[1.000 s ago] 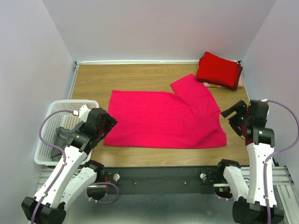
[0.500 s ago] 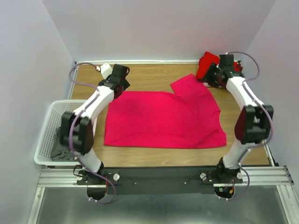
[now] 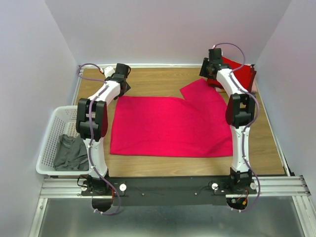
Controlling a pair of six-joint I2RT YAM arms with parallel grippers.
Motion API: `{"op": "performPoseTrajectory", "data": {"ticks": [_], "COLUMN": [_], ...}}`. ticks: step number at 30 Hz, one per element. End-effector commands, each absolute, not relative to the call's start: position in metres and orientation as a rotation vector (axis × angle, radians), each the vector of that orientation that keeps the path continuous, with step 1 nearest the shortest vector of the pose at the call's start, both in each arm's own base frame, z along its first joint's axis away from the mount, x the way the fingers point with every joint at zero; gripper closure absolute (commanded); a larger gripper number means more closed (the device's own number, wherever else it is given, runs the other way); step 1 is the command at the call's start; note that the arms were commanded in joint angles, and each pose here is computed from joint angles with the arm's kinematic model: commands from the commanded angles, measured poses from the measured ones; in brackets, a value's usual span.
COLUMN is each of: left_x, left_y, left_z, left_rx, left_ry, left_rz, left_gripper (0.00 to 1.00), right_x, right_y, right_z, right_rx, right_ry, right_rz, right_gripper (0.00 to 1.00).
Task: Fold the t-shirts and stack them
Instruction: Fold the tshirt
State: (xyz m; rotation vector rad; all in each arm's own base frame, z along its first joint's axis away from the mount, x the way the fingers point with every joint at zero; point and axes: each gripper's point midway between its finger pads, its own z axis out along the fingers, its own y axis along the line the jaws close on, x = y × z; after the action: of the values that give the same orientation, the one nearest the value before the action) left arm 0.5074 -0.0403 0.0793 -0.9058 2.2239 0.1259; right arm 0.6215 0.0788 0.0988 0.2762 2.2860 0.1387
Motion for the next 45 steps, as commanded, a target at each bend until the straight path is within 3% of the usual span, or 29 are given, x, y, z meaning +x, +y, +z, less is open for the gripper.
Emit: {"op": "performPoseTrajectory", "data": {"ticks": [1,9,20,25,33,45], "left_x": [0.512,0.512,0.504,0.504,0.504,0.508], "left_y": [-0.045,-0.048,-0.035,-0.036,-0.030,-0.024], "left_z": [0.069,0.057,0.041,0.035,0.028,0.037], "left_rx": [-0.879,-0.880,-0.924,-0.929,-0.964,-0.969], "left_ry": [2.264,2.285,2.308,2.322,2.325,2.304], "left_rz": [0.114,0.102,0.145,0.144,0.172,0.192], "left_gripper": [0.30,0.33,0.32,0.32,0.32,0.33], "right_x": [0.619,0.610,0.596,0.588,0.593,0.600], "right_y": [0.092,0.060,-0.003,-0.011,-0.002,0.016], "right_z": [0.061,0.022,0.026,0.022,0.025,0.021], "right_rx": [0.217,0.310,0.527,0.544,0.468,0.394], "right_ry": [2.362,2.394,2.340,2.373,2.389,2.400], "right_rz": [0.082,-0.156,-0.338,-0.284,-0.202,-0.168], "right_gripper": [0.49,0.50,0.49,0.46,0.34,0.34]}}
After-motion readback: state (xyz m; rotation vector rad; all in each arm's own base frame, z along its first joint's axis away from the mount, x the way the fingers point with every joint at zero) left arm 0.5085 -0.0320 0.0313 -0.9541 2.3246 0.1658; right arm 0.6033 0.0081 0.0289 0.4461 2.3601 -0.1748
